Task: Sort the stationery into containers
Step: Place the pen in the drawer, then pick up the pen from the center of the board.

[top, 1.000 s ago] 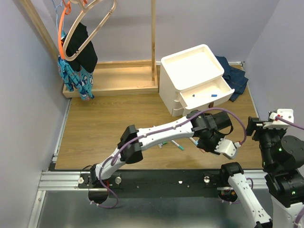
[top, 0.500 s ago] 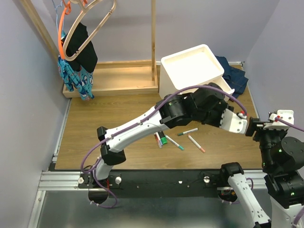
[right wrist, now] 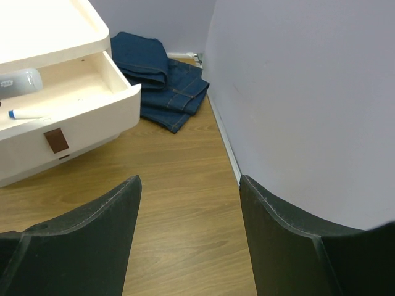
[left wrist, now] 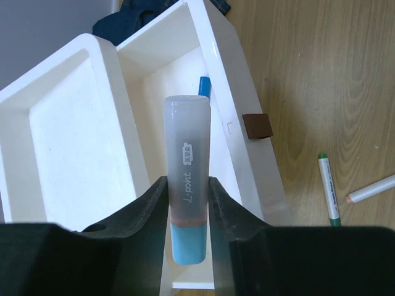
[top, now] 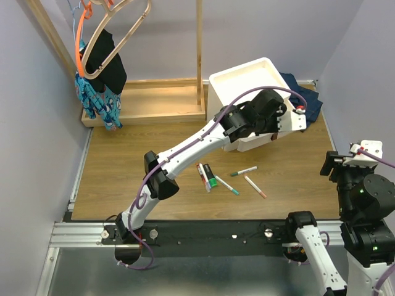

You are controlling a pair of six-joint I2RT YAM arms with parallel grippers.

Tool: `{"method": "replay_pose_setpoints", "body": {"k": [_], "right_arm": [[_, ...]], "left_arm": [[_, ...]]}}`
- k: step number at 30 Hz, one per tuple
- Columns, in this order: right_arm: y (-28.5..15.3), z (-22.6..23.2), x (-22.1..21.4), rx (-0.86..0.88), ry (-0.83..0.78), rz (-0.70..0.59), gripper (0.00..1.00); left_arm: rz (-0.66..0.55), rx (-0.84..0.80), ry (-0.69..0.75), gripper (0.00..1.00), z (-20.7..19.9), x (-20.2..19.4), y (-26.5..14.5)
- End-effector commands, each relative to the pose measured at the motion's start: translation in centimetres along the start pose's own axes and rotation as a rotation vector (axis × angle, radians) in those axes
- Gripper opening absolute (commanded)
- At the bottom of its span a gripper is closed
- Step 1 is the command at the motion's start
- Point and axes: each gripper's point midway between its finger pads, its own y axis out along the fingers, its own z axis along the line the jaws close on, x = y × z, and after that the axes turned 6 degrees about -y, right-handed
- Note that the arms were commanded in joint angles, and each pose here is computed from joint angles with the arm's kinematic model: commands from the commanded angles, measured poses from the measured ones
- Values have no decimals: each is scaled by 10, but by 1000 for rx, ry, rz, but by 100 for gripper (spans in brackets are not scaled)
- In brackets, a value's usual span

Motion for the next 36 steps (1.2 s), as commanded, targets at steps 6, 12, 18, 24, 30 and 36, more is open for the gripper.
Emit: {"method": "replay_pose_setpoints", "body": {"k": [6,12,18,24,30,36], "right_arm": [[5,5,-4,8,29,25,72],[6,9,-7,20,30,32,72],[3,12,-16,30,33,48,72],[7,20,-26,51,47,63,72],[17,31,-26,100,41,79,72],[16,40,-7,193,-1,65,69]], "left_arm": [[-36,57,-80,67,11,7,1],[-93,91,-67,72,21,32,-45],[39,200,-130,77,21,-24,-132],[235,249,-503,73,15,-145,-175],[333,88,-888,70,-26,-197,-143],[403,-14,-1179,62,-60,-227,-105]]}}
